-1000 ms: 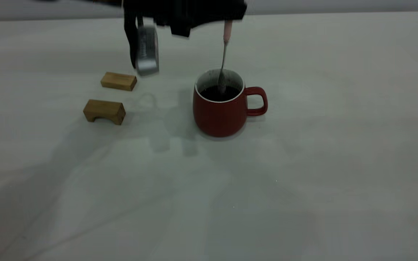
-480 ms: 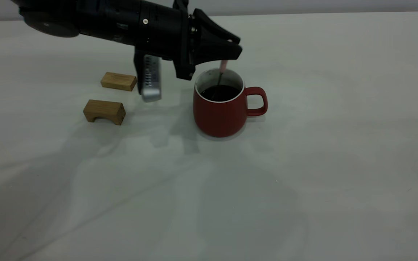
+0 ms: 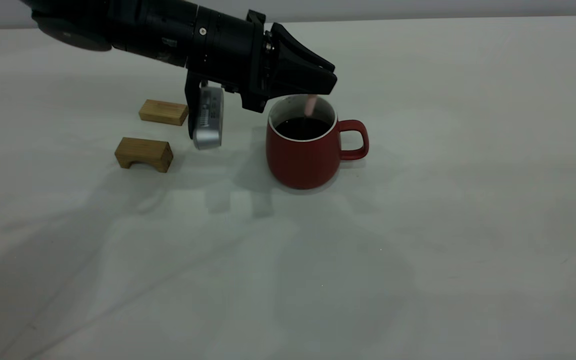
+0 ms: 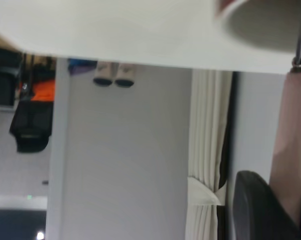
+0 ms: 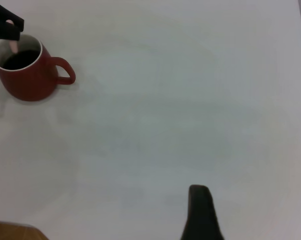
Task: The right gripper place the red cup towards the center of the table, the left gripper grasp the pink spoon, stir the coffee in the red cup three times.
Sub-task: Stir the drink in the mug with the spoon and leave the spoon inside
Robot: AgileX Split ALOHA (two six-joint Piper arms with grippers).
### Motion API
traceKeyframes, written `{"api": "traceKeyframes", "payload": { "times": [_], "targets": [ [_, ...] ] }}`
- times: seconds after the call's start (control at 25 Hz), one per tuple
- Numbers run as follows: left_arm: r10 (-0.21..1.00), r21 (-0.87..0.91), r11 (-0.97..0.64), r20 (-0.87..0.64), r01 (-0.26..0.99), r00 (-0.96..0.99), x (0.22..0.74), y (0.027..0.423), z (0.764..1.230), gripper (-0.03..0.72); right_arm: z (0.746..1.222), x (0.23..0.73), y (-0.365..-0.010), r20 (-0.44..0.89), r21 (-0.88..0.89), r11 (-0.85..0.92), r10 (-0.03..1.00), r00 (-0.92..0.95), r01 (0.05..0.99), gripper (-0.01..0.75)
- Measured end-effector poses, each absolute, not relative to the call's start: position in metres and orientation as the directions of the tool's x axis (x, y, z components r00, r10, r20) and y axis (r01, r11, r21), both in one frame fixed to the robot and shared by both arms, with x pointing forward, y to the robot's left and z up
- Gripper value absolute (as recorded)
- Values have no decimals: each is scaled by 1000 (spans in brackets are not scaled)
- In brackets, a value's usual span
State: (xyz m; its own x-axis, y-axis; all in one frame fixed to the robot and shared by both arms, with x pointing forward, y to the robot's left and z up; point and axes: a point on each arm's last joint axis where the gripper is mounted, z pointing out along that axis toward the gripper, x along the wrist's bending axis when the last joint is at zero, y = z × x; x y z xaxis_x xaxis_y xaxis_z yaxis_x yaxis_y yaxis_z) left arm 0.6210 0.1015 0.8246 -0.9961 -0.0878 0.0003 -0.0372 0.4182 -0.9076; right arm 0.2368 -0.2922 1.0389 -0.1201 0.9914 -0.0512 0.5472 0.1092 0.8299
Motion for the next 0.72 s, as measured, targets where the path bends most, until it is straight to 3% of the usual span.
{"api": "traceKeyframes", "payload": {
  "times": [0.24,0.4,0.56,0.72],
  "targets": [
    [-80,-904,407,-181,134,-980,627,101,828,158,1039,237,-292,-50,830,108,992,-120,547,582],
    [-74,-947,321,-43,17,-996,622,98,834,158,1039,237,-292,-50,830,108,992,-120,547,582],
    [-77,-936,335,84,-105,-993,618,98,832,158,1039,237,-292,-50,830,108,992,-120,547,582],
    [-99,-907,420,-8,-35,-995,623,102,825,158,1039,237,-292,-50,830,108,992,-120,547,582]
  ]
}}
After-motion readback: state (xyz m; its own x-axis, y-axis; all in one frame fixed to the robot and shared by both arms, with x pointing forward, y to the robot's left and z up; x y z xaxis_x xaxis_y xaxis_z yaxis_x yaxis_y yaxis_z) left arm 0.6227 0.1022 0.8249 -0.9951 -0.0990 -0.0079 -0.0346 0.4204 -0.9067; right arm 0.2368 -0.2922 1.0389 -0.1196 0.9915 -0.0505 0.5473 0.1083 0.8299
